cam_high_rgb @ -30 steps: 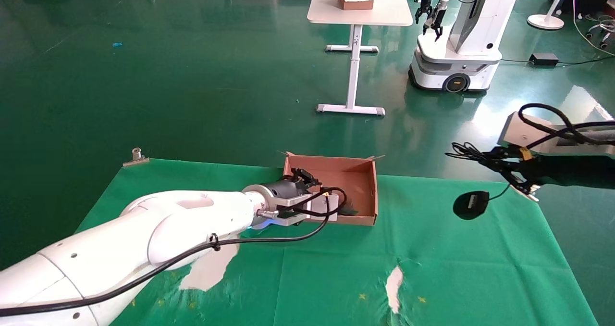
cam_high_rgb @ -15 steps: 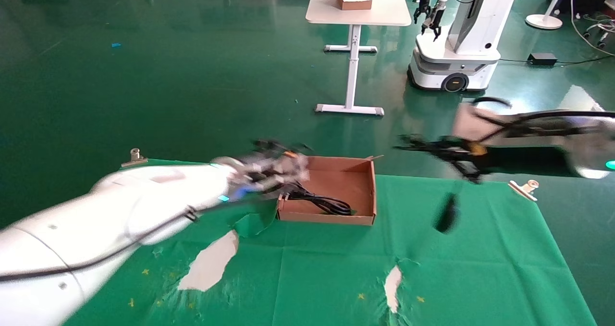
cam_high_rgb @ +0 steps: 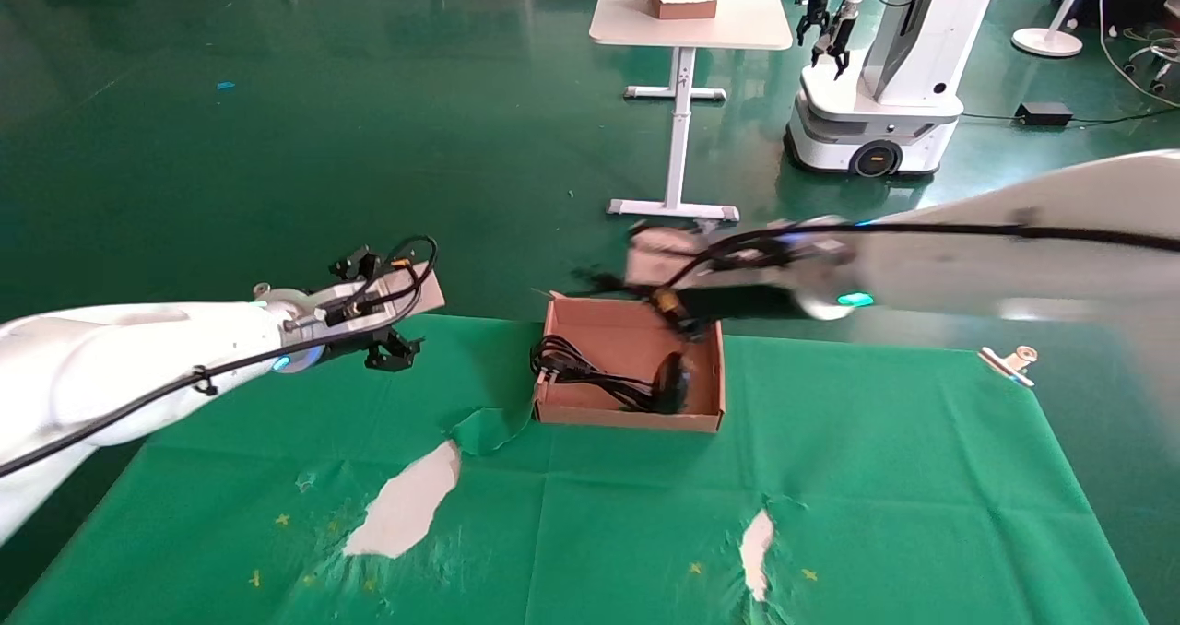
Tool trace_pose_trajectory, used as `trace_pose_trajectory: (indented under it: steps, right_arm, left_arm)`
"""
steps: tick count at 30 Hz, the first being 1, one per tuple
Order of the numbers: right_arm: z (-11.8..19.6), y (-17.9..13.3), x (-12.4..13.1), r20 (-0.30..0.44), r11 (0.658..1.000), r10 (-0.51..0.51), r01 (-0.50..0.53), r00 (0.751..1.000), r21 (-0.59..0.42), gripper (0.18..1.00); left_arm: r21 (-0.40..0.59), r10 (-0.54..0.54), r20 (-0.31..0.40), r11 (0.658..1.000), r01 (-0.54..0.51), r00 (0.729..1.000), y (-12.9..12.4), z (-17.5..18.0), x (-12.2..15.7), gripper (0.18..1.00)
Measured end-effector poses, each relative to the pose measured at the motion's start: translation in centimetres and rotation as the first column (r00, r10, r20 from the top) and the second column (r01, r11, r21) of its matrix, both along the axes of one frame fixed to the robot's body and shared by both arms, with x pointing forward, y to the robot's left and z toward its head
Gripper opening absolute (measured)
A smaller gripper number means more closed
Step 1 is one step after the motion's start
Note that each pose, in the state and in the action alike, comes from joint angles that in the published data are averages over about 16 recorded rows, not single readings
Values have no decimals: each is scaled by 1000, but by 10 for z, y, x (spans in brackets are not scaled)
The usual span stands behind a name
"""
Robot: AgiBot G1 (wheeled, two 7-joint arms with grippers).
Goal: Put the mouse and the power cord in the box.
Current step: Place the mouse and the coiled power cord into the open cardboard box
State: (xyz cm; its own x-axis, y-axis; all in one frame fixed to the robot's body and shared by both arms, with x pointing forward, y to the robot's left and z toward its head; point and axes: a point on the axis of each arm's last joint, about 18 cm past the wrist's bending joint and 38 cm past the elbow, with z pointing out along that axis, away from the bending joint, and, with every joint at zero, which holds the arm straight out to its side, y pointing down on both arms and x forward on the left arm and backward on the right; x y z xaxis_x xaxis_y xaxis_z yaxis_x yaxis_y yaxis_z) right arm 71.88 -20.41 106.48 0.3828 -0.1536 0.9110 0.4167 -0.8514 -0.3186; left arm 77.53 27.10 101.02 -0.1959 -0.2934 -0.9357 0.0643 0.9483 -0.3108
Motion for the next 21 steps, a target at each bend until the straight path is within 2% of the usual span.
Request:
trace_pose_trajectory:
  steps: [9, 21]
  right_arm:
    - [-33, 21, 35, -16, 996, -46, 45, 999, -77, 219]
    - [-47, 14, 46, -16, 992, -102, 100, 995, -80, 226]
  left_arm:
    - [-4, -11, -5, 1000, 11, 1000, 3, -3, -9, 978]
    - [-1, -7, -4, 1000, 7, 1000, 4, -3, -11, 1001]
